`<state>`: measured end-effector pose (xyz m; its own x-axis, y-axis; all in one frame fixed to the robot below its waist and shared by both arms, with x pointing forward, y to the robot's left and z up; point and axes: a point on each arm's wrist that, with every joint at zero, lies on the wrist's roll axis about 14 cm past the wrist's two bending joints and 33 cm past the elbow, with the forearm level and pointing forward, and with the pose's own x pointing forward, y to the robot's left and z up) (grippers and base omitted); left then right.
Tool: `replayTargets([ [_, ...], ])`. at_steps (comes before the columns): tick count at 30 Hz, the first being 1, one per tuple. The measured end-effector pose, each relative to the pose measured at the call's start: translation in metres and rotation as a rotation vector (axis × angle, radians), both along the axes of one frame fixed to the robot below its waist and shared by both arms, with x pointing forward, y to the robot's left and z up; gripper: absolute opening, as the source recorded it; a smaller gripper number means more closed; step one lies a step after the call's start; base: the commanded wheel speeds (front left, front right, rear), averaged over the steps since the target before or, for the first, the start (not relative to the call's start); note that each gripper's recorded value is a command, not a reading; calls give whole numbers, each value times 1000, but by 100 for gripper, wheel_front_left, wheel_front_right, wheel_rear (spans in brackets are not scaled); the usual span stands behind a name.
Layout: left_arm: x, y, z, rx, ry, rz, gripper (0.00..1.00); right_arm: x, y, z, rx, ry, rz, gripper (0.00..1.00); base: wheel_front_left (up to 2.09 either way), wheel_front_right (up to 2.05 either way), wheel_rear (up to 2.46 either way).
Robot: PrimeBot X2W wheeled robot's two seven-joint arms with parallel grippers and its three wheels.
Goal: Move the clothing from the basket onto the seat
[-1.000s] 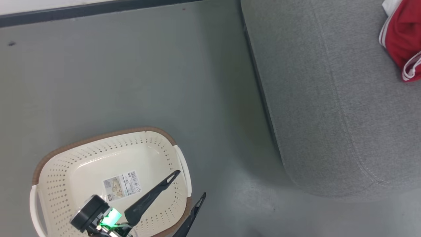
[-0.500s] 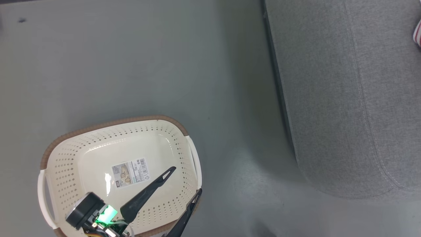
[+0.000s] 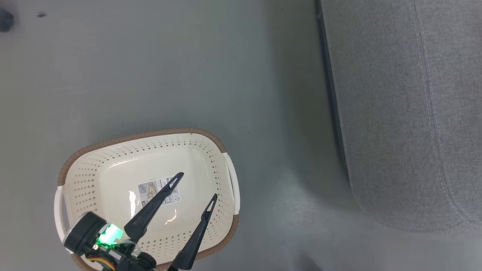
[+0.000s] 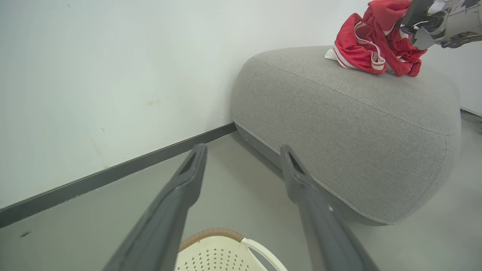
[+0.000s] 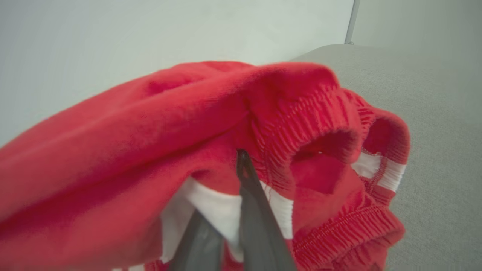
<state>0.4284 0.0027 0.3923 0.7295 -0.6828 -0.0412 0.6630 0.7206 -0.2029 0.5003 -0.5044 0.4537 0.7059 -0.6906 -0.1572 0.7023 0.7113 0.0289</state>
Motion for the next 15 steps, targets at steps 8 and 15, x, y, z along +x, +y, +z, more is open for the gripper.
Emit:
replayTargets([
  [8, -2, -1, 0, -6, 9, 7, 100, 5, 4, -7, 25, 32, 17, 100, 0, 0, 0],
  [15, -5, -4, 3, -6, 8, -6, 100, 9, 10, -4, 2, 53, 60, 100, 0, 0, 0],
])
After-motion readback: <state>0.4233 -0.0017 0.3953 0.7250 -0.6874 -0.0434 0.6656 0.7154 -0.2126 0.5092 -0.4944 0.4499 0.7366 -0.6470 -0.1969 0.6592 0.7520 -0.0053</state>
